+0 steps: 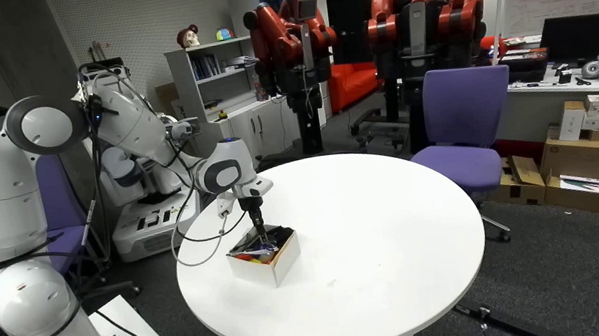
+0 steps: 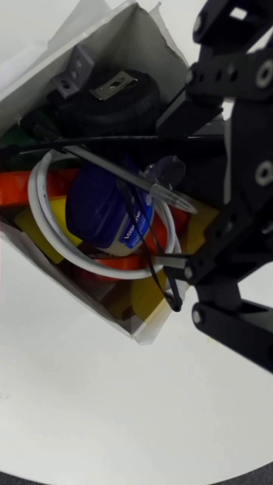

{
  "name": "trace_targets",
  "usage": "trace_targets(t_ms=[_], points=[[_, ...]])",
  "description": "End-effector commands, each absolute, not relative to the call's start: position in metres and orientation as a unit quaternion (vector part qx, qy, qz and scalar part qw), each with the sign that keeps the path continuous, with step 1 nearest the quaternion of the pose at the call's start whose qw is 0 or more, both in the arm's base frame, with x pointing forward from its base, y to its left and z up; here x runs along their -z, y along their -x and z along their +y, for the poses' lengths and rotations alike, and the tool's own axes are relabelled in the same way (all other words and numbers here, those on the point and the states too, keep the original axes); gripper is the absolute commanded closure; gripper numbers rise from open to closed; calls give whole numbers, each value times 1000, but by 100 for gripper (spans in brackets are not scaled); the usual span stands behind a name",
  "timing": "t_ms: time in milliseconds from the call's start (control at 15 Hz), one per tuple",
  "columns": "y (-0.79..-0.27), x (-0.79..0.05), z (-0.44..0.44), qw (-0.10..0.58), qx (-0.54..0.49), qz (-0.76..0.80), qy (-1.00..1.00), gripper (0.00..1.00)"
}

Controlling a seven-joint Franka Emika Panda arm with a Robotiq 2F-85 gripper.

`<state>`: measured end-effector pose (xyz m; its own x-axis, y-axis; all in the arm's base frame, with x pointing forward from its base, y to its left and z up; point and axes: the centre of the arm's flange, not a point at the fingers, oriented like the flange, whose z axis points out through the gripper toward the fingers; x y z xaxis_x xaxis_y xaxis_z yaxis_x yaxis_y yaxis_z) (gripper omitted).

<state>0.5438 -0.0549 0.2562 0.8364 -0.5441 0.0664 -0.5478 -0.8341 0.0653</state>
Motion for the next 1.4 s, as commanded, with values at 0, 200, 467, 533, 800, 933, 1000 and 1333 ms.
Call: trace_targets(t_ms=[0,200,467,533,800,933,1000,1333], points=[[-530,-283,-72,28,-31,-287,-957,0],[-528,-305,-99,28,-25,-285,-958,0],[-512,-325,-147,79,-16,-245,-966,0],[-506,-329,-160,90,-18,-229,-969,0],[-481,-347,-195,96,-30,-156,-983,0],[-471,-355,-205,91,-31,-123,-988,0],[-467,-358,-208,90,-32,-111,-989,0],[-450,-369,-216,91,-31,-61,-994,0]])
